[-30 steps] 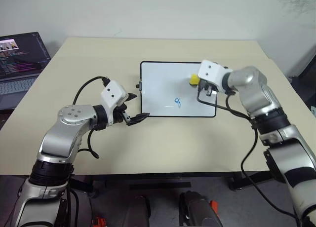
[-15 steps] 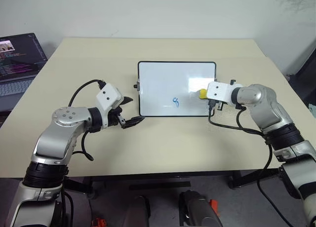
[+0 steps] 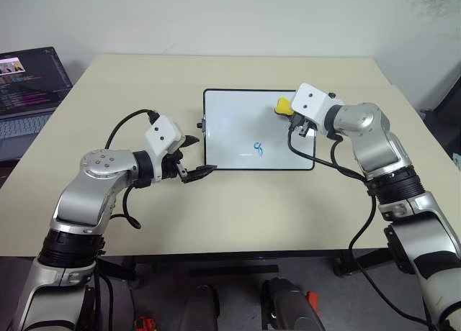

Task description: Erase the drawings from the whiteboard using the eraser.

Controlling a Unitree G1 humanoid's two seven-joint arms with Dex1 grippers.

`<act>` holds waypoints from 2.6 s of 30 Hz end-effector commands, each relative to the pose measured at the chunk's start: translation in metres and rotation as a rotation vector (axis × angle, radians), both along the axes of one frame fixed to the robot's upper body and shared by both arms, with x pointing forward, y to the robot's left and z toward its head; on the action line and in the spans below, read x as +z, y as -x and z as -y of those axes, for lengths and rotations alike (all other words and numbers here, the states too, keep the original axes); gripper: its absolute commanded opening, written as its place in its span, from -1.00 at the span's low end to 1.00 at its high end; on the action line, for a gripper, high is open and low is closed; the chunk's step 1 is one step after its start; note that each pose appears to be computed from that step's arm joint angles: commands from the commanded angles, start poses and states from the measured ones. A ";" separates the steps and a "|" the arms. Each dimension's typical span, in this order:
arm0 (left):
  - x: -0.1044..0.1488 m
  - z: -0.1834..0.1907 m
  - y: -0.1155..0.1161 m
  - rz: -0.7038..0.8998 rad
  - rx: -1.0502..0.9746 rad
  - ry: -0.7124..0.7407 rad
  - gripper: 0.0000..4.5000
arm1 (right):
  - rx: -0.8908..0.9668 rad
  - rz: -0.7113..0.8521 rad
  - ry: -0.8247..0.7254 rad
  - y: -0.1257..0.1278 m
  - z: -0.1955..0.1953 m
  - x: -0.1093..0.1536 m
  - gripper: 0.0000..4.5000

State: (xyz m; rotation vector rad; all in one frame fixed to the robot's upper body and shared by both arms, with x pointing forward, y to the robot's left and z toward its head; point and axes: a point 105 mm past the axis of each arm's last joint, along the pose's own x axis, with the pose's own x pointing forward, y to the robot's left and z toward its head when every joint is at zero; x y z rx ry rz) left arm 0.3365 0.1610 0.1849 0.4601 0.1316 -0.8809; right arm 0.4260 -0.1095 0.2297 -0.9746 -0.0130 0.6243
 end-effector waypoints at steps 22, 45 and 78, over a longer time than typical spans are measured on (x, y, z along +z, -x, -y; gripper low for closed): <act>0.012 0.003 -0.002 0.066 -0.021 -0.036 1.00 | 0.109 -0.010 -0.035 0.016 -0.025 0.007 -0.52; -0.010 0.007 0.003 -0.006 -0.041 -0.065 1.00 | 0.133 -0.093 0.178 0.024 -0.026 -0.044 -0.52; -0.009 0.010 0.003 0.010 -0.027 -0.057 1.00 | -0.037 0.042 0.261 -0.010 -0.038 -0.035 -0.53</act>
